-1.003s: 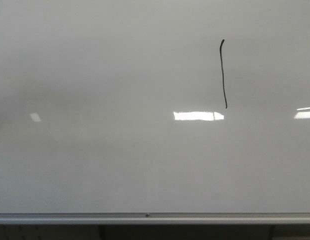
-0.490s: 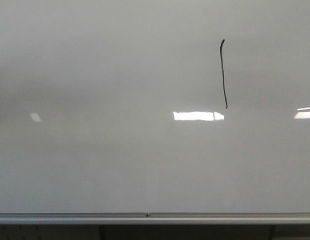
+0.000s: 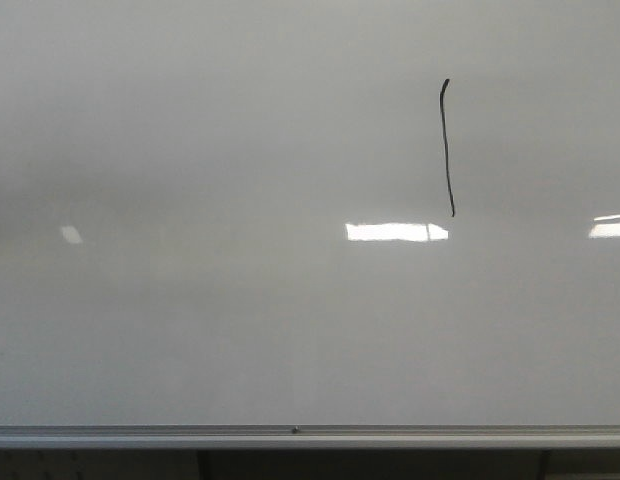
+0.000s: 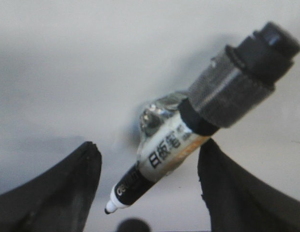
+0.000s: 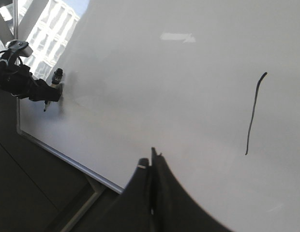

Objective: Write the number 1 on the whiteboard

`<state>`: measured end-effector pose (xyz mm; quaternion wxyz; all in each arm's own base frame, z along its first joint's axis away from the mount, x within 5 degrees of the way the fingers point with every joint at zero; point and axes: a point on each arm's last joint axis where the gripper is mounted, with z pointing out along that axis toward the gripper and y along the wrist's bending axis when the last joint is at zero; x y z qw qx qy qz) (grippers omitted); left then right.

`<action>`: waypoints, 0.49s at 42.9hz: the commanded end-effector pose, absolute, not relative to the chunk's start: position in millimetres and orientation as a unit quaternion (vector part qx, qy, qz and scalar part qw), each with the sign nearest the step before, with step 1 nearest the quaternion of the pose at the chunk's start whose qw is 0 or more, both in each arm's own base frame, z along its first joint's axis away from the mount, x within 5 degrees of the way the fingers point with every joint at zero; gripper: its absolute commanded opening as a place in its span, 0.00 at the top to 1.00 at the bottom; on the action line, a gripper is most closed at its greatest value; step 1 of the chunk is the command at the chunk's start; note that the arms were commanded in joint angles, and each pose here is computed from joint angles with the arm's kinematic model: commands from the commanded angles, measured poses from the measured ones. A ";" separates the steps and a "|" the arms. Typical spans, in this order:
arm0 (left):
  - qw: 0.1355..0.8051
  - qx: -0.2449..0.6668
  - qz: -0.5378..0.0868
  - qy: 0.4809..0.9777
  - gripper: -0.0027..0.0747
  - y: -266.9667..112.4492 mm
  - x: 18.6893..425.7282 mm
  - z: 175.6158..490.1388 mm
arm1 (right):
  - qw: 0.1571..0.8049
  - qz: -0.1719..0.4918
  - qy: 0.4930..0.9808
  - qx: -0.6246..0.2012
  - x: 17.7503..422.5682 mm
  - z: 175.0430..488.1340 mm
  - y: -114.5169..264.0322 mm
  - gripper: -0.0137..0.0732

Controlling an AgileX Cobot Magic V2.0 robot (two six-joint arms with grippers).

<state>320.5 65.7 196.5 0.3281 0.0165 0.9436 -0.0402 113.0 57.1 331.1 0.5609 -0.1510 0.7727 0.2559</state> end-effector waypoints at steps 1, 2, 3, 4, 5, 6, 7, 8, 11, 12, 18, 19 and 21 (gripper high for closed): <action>0.386 0.015 -0.012 0.922 0.37 69.1 319.4 232.5 | 0.585 0.259 0.758 -0.130 114.4 342.7 54.8 0.98; 0.390 0.022 -0.007 0.921 0.34 68.8 317.6 236.7 | 0.585 0.259 0.758 -0.130 114.4 342.7 54.8 0.98; 0.393 0.025 -0.005 0.919 0.32 68.4 316.3 239.7 | 0.585 0.259 0.758 -0.130 114.4 342.7 54.8 0.98; 0.396 0.028 -0.005 0.918 0.30 67.7 314.8 243.1 | 0.585 0.259 0.758 -0.130 114.4 342.7 54.8 0.98; 0.399 0.030 -0.006 0.916 0.28 66.6 312.7 247.0 | 0.585 0.259 0.758 -0.130 114.4 342.7 54.8 0.98; 0.401 0.032 -0.008 0.915 0.26 65.6 311.0 250.1 | 0.585 0.259 0.758 -0.130 114.4 342.7 54.8 0.98; 0.403 0.034 -0.009 0.914 0.25 64.7 309.5 252.9 | 0.585 0.259 0.758 -0.130 114.4 342.7 54.8 0.98; 0.404 0.037 -0.013 0.914 0.23 63.2 307.2 256.2 | 0.585 0.259 0.758 -0.130 114.4 342.7 54.8 0.98; 0.404 0.046 -0.023 0.913 0.21 59.4 301.7 263.1 | 0.585 0.259 0.758 -0.130 114.4 342.7 54.8 0.98; 0.403 0.050 -0.026 0.913 0.21 58.2 299.9 265.1 | 0.585 0.259 0.758 -0.130 114.4 342.7 54.8 0.98; 0.414 0.067 -0.038 0.907 0.21 50.4 285.7 284.5 | 0.585 0.259 0.758 -0.130 114.4 342.7 54.8 0.98; 0.417 0.068 -0.038 0.905 0.21 49.8 284.0 287.2 | 0.585 0.259 0.758 -0.130 114.4 342.7 54.8 0.98; 0.432 0.072 -0.033 0.898 0.21 47.8 277.7 297.6 | 0.585 0.259 0.758 -0.130 114.4 342.7 54.8 0.98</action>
